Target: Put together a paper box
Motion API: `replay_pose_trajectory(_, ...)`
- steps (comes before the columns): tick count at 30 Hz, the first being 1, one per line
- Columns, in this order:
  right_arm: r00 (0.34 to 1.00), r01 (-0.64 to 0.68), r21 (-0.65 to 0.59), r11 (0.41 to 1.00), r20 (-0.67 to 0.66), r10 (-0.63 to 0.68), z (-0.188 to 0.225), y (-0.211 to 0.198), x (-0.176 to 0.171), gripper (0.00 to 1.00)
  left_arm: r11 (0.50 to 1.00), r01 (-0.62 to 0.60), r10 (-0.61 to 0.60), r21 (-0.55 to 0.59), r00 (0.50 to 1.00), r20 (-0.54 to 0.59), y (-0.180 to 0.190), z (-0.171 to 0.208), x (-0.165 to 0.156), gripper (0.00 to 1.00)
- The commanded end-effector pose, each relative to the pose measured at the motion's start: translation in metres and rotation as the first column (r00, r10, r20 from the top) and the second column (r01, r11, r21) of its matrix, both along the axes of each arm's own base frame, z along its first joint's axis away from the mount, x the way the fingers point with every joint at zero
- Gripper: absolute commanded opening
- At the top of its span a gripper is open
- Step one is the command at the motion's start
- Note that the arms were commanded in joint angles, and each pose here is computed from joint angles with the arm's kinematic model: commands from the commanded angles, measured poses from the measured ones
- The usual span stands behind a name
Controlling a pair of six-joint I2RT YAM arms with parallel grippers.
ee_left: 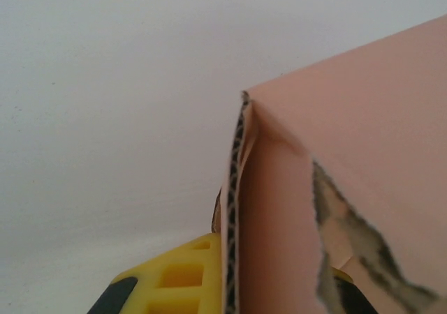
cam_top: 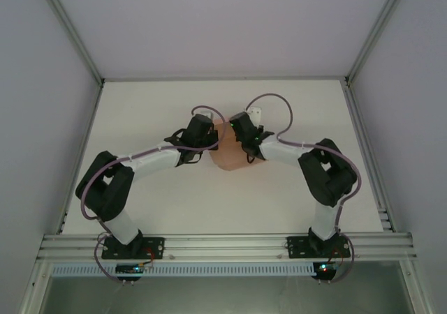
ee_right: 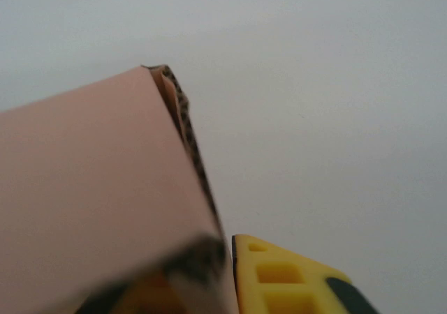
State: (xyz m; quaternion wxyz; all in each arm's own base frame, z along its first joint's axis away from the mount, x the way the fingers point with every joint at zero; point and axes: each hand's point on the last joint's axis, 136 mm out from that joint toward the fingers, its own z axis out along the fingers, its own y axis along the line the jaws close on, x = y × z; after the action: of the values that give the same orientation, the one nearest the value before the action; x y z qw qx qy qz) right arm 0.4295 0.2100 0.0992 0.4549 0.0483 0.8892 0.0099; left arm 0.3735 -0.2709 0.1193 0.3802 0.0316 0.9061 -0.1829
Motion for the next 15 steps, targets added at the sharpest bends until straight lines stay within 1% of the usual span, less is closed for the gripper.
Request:
replay_pose_trajectory(1, 0.976, -0.137, 0.005, 0.991, 0.173, 0.134, 0.031, -0.006, 0.016, 0.21, 0.996, -0.094, 0.094, 0.007, 0.995, 0.027, 0.017, 0.011, 0.010, 0.00)
replay_pose_trajectory(3, 0.944, -0.275, 0.033, 0.961, 0.199, 0.263, 0.038, 0.013, 0.004, 0.30, 0.995, -0.096, 0.095, 0.017, 0.995, 0.035, 0.019, 0.010, 0.010, 0.00)
replay_pose_trajectory(4, 0.928, -0.321, 0.056, 0.945, 0.220, 0.302, 0.043, 0.020, -0.003, 0.36, 0.996, -0.092, 0.091, 0.022, 0.995, 0.041, 0.019, 0.012, 0.010, 0.00)
replay_pose_trajectory(6, 0.878, -0.443, 0.103, 0.891, 0.251, 0.407, 0.051, 0.038, -0.020, 0.57, 0.997, -0.076, 0.075, 0.028, 0.996, 0.052, 0.019, 0.014, 0.010, 0.00)
replay_pose_trajectory(9, 0.809, -0.563, 0.148, 0.813, 0.301, 0.506, 0.067, 0.052, -0.044, 0.77, 0.998, -0.051, 0.048, 0.040, 0.995, 0.083, 0.018, 0.021, 0.010, 0.00)
replay_pose_trajectory(10, 0.783, -0.601, 0.162, 0.782, 0.315, 0.537, 0.074, 0.057, -0.053, 0.88, 0.998, -0.042, 0.038, 0.045, 0.994, 0.099, 0.019, 0.025, 0.009, 0.00)
replay_pose_trajectory(11, 0.772, -0.615, 0.170, 0.770, 0.326, 0.546, 0.079, 0.057, -0.059, 0.99, 0.998, -0.033, 0.027, 0.049, 0.993, 0.114, 0.019, 0.029, 0.009, 0.00)
replay_pose_trajectory(13, 0.763, -0.623, 0.185, 0.760, 0.355, 0.540, 0.093, 0.053, -0.069, 0.99, 0.998, -0.008, -0.003, 0.070, 0.989, 0.149, 0.020, 0.039, 0.008, 0.00)
replay_pose_trajectory(15, 0.779, -0.598, 0.206, 0.775, 0.376, 0.501, 0.106, 0.042, -0.077, 0.99, 0.993, 0.050, -0.071, 0.111, 0.978, 0.196, 0.019, 0.050, 0.005, 0.00)
